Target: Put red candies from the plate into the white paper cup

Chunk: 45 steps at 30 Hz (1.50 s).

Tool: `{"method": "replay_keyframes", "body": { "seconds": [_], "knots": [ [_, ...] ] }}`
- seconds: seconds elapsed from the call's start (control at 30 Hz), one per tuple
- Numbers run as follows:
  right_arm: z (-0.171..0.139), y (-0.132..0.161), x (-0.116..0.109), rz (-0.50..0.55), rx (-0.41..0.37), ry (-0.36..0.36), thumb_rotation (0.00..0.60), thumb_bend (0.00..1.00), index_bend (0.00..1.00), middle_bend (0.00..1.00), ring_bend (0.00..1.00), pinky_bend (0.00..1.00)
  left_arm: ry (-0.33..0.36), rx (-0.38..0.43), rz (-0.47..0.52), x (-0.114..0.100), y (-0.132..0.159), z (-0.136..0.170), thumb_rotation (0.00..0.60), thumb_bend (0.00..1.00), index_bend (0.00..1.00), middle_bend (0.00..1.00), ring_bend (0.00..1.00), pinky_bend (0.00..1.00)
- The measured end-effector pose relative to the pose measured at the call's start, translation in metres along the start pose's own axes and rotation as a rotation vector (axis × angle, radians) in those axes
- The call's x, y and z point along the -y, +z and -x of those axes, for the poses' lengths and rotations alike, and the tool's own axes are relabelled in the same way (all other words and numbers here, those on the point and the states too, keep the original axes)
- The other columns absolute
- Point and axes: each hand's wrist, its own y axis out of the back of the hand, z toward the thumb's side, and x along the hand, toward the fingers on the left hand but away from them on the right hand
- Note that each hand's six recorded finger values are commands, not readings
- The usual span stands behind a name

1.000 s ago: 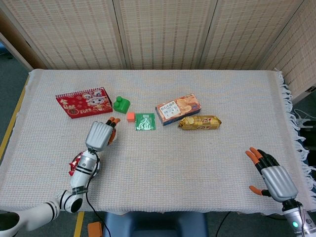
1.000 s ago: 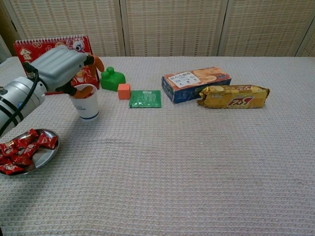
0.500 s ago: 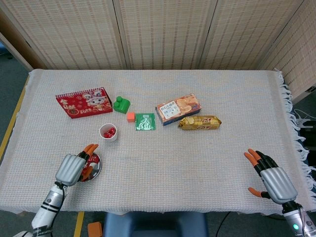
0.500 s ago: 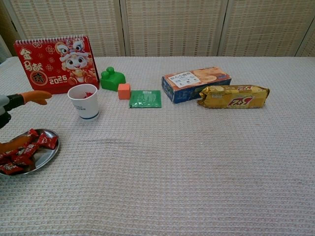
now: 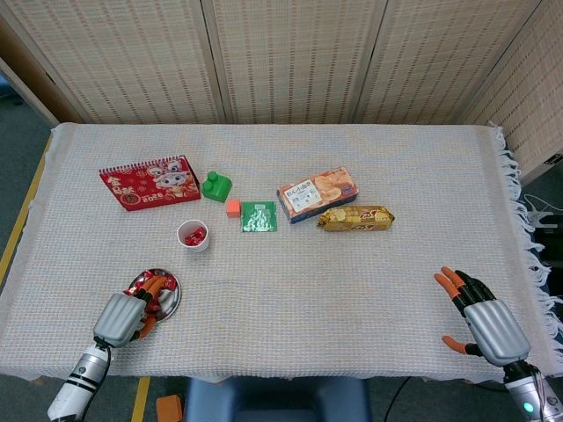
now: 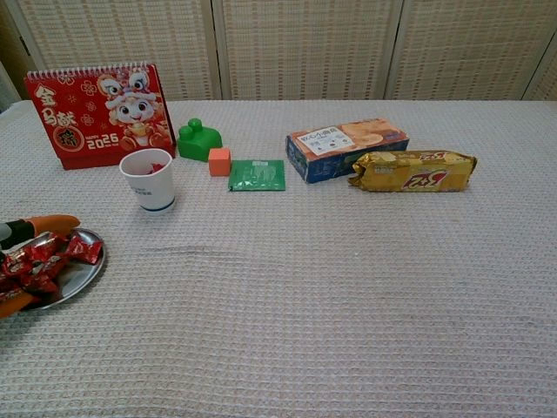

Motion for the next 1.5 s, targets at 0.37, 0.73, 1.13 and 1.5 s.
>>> {"method": "replay_keyframes", "body": {
  "seconds": [0.37,0.73,1.13,1.5],
  "knots": [
    [0.0,0.0,0.0,0.001,-0.002,0.0,0.6,0.06,0.0,0.0,0.0,0.13,-0.024,-0.035,-0.047,0.006,-0.007,-0.008,0.6,0.38,0.1,0.17,0.84,1.0],
    [0.0,0.0,0.0,0.001,0.001,-0.001,0.6,0.06,0.0,0.0,0.0,0.13,-0.046,-0.063,-0.073,0.009,-0.014,-0.014,0.6,0.38,0.23,0.32,0.84,1.0],
    [-0.001,-0.001,-0.001,0.004,0.002,-0.002,0.6,0.06,0.0,0.0,0.0,0.13,-0.006,-0.05,-0.1,0.012,-0.009,-0.016,0.6,0.37,0.4,0.43,0.84,1.0],
    [-0.001,-0.001,-0.002,0.006,0.0,-0.001,0.6,0.06,0.0,0.0,0.0,0.13,0.008,-0.038,-0.107,0.015,-0.007,-0.014,0.6,0.38,0.49,0.5,0.84,1.0]
  ]
}}
